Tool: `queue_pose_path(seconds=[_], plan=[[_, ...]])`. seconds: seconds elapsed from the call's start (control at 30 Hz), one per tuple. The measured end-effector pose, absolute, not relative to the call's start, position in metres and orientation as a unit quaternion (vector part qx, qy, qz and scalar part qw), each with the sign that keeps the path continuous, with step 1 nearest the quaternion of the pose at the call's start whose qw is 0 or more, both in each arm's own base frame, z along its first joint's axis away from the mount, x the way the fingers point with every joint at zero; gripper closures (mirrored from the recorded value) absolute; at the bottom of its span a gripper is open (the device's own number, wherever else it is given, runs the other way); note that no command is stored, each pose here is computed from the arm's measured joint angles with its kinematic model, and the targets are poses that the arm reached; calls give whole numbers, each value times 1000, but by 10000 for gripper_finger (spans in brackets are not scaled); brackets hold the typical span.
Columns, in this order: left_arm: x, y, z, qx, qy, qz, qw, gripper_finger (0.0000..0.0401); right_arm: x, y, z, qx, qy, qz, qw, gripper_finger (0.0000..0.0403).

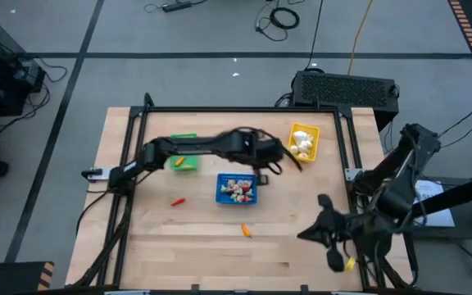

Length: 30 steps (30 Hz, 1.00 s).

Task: Sort produce into baskets
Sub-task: Put the carrot into the green bin

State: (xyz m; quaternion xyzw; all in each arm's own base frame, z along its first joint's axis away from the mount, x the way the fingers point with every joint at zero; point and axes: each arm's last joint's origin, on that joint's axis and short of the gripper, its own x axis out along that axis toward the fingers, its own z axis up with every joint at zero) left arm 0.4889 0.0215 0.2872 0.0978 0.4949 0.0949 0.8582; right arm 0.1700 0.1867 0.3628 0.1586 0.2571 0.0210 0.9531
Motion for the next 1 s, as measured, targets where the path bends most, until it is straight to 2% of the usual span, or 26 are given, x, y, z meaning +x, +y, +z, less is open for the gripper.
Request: queue_pose_path(seconds=[0.2, 0.33, 0.57, 0.73, 0.9, 1.0], plan=[[432, 38, 334, 39, 566, 151, 810, 388, 191, 225, 341, 139, 246, 43, 958, 403], [403, 34, 355, 43, 595, 186, 781, 388, 200, 249, 322, 124, 244, 51, 960, 403], [368, 29, 381, 26, 567, 241, 787, 388, 196, 286, 288, 106, 250, 44, 961, 403], [341, 26, 357, 18, 582, 277, 765, 388, 187, 305, 272, 104, 235, 33, 966, 403], [306, 26, 305, -2, 607, 315, 730, 388, 180, 314, 268, 107, 229, 39, 967, 403], [287, 27, 280, -23, 597, 330, 731, 388, 177, 315, 269, 120, 219, 30, 968, 403]])
